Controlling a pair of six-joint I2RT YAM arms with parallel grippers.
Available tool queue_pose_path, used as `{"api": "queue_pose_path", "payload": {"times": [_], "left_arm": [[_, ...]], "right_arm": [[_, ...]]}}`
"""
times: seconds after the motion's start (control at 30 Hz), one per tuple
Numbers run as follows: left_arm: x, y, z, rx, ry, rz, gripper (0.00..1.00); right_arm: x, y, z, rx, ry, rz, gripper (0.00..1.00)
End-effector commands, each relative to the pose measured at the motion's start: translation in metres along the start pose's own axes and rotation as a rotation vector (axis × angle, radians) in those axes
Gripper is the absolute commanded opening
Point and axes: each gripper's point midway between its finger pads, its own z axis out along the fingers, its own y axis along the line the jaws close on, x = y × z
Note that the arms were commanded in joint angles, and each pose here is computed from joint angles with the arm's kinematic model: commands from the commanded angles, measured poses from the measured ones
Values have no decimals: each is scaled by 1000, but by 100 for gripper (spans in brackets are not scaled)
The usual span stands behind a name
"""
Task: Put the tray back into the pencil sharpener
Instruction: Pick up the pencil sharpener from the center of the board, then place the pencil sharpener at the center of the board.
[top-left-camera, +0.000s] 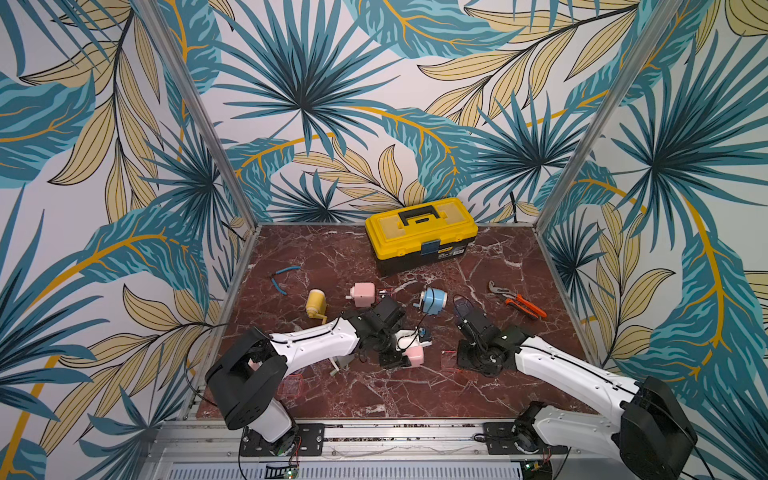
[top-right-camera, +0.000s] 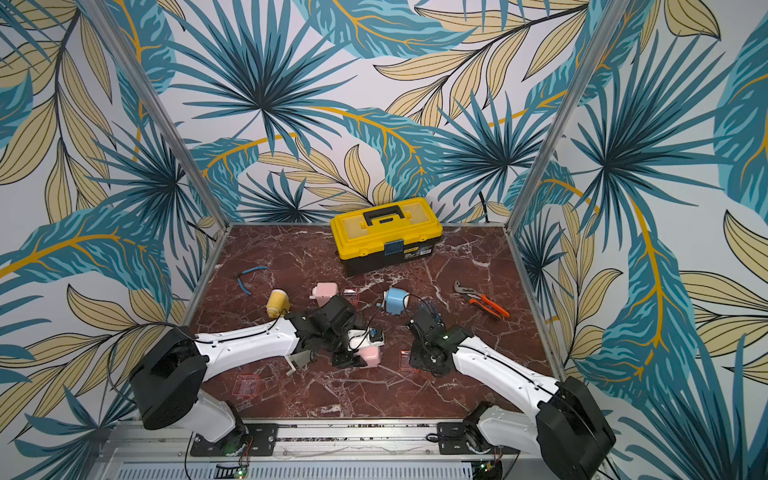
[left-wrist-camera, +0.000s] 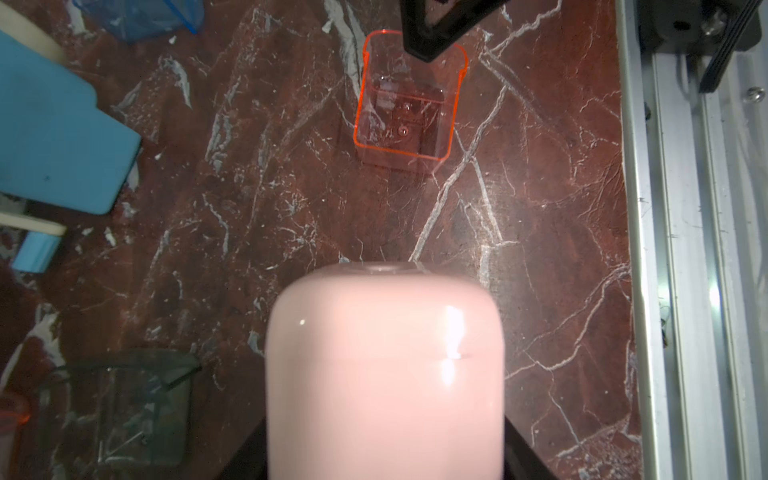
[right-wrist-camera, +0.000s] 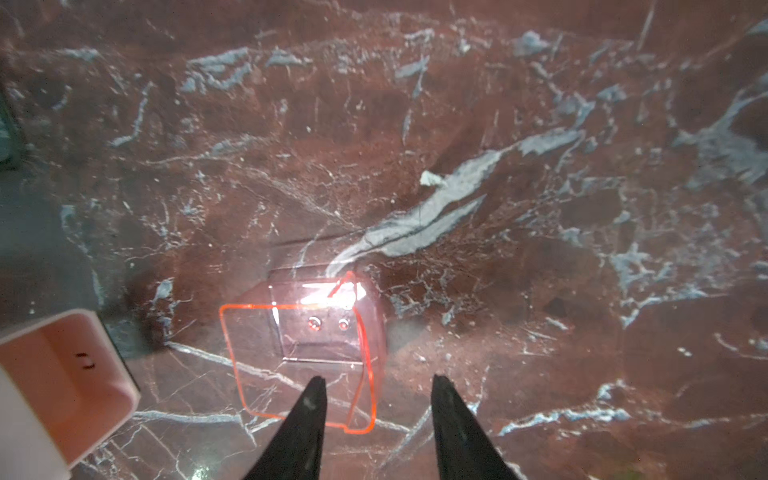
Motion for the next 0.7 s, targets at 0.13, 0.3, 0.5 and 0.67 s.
{"api": "queue_pose_path", "payload": {"times": [0.13,0.3,0.5,0.67], "left_arm": [[-1,1,9,34,16,103,53],[4,7,15,14,49,115,66],[4,7,16,13,53,116,78],[-3,5,10,22,21,104,78]], "right_arm": [[8,-3,8,-20,17,23,43],[8,-2,11,-27,18,21,42],[5,1,13,-28,11,16,42],[-1,-1,13,-4,-16,11,39]]}}
